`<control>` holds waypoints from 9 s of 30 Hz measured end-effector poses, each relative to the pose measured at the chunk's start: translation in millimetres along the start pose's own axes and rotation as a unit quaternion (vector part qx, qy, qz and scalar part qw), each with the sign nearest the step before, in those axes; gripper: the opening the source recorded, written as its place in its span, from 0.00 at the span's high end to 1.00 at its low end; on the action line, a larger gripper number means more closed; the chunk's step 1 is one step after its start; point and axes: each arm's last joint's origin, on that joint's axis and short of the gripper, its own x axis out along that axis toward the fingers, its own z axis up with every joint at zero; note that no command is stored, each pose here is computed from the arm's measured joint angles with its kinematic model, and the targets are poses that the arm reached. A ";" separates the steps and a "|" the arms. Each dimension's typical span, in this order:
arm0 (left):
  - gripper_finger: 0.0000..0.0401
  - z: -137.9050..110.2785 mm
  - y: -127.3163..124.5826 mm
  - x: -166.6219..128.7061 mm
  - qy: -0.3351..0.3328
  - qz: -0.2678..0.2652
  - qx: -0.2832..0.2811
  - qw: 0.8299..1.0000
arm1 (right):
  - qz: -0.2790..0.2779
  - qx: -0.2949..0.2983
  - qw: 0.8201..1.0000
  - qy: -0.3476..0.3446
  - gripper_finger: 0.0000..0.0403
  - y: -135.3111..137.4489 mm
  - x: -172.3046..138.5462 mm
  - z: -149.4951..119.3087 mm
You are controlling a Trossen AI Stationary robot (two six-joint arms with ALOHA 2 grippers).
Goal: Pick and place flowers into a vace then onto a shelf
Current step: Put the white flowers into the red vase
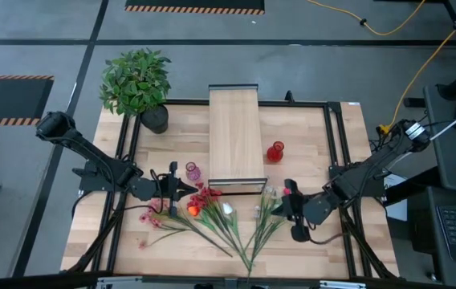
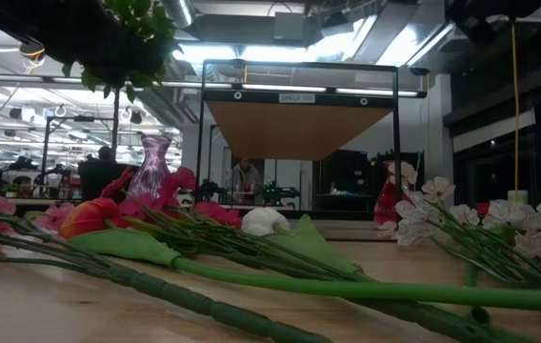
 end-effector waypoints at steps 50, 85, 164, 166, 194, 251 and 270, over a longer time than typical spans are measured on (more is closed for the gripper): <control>0.99 0.7 0.1 0.0 -0.003 0.002 -0.016 1.000 | -0.173 0.241 0.939 0.173 0.97 74.3 85.5 31.8; 0.99 0.8 0.1 0.1 -0.004 0.001 -0.007 1.000 | -0.268 0.346 0.875 0.208 0.57 61.7 120.7 6.2; 0.99 0.6 0.1 0.1 -0.003 0.000 -0.007 1.000 | -0.316 0.449 0.817 0.175 0.74 51.7 163.9 -43.0; 0.99 0.6 0.1 0.1 -0.003 0.000 -0.007 1.000 | -0.318 0.448 0.817 0.176 0.83 51.4 163.7 -43.4; 0.99 0.5 0.2 0.0 -0.003 0.002 -0.007 1.000 | -0.314 0.428 0.835 0.146 1.00 66.0 111.6 -26.2; 0.99 1.3 0.3 0.1 -0.007 0.005 0.018 1.000 | -0.387 0.287 0.875 0.048 1.00 -17.1 -59.6 49.0; 0.99 2.0 0.2 0.1 -0.010 0.005 0.016 1.000 | -0.350 0.229 0.907 0.049 1.00 -80.6 -66.5 90.7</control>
